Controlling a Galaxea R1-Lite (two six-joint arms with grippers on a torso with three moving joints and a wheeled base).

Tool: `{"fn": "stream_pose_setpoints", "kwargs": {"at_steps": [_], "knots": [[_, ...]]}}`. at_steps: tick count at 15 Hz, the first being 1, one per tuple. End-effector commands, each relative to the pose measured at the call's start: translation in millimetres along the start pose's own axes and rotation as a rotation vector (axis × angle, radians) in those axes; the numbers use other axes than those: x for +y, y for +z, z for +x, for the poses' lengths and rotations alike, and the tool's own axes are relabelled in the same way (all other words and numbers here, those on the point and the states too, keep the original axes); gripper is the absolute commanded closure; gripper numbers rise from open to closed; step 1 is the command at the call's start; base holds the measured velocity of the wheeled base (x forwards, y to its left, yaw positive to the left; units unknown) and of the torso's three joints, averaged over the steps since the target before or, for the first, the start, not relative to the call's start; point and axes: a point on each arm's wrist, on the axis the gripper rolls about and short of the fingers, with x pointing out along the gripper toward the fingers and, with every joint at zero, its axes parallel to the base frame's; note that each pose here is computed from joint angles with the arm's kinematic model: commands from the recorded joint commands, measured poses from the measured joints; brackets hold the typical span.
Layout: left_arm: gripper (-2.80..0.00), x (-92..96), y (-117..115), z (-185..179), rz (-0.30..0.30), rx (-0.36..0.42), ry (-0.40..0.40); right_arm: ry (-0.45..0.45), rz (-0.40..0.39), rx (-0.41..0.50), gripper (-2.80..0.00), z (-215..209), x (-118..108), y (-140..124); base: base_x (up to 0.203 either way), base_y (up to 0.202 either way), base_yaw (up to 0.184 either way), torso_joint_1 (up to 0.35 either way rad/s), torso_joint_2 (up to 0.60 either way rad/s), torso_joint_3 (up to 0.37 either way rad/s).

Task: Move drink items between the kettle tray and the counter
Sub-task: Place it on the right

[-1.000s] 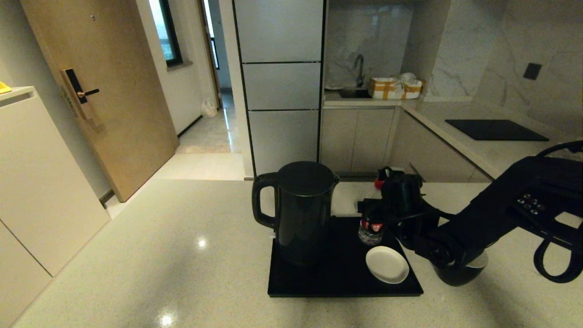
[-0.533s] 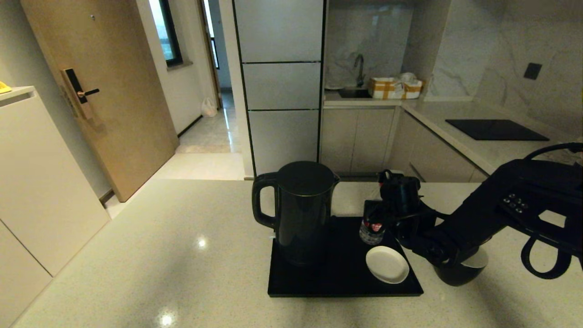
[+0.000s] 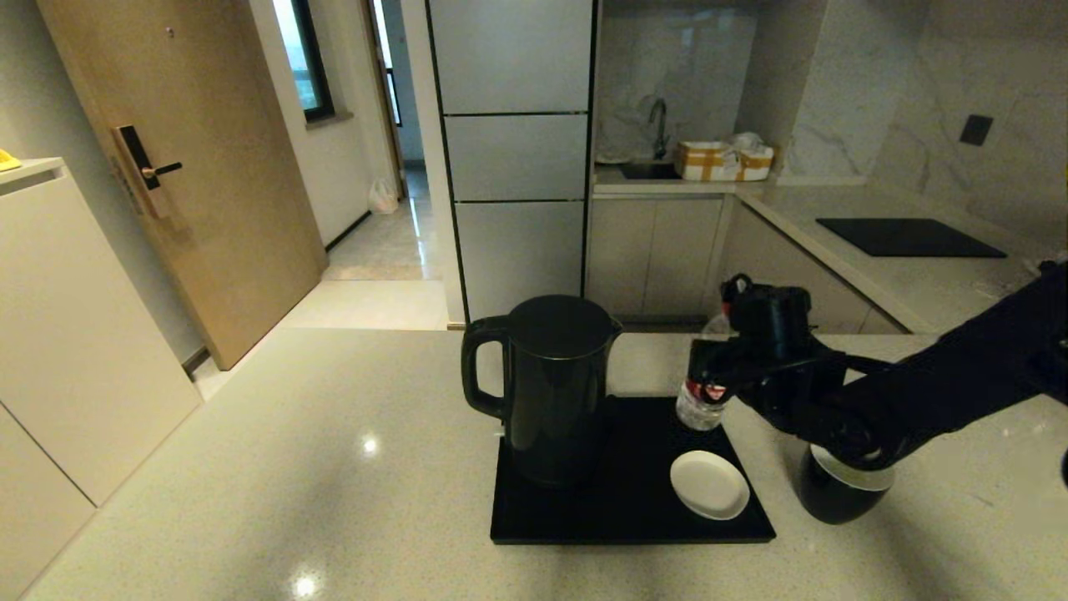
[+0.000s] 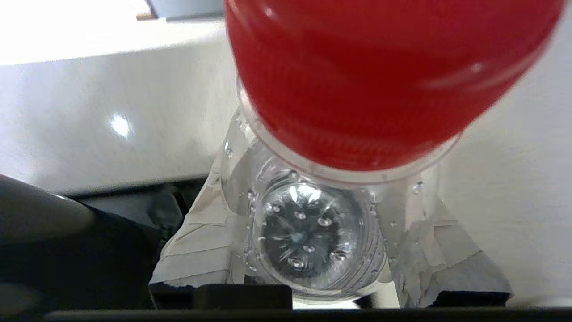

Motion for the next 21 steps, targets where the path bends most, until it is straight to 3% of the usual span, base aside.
{"fn": "stream_pose_setpoints", "kwargs": {"at_steps": [1,5,10,13,17,21], "knots": [[0.0,0.0,0.0,0.0,0.0,-0.001,-0.001,-0.05,0.063,-0.104,0.0,-42.2,-27.5,52.7,0.0,0.0,0.0,0.0,0.0,0.0],[0.0,0.0,0.1,0.1,0.0,0.001,0.0,-0.345,0.129,-0.109,0.0,-39.9,-123.5,74.3,0.0,0.0,0.0,0.0,0.0,0.0],[0.0,0.0,0.0,0.0,0.0,-0.001,0.0,-0.56,0.184,-0.121,0.0,-43.9,-205.6,81.8,0.0,0.0,0.0,0.0,0.0,0.0],[0.0,0.0,0.0,0.0,0.001,-0.001,-0.001,-0.555,0.206,0.008,0.0,-42.6,-234.9,42.8,0.0,0.0,0.0,0.0,0.0,0.0],[0.0,0.0,0.0,0.0,0.0,-0.001,0.0,-0.561,0.222,0.078,0.0,-18.5,-253.2,12.2,0.0,0.0,0.0,0.0,0.0,0.0],[0.0,0.0,0.0,0.0,0.0,-0.001,-0.001,-0.574,0.223,0.082,0.0,6.2,-265.0,-17.6,0.0,0.0,0.0,0.0,0.0,0.0]]}}
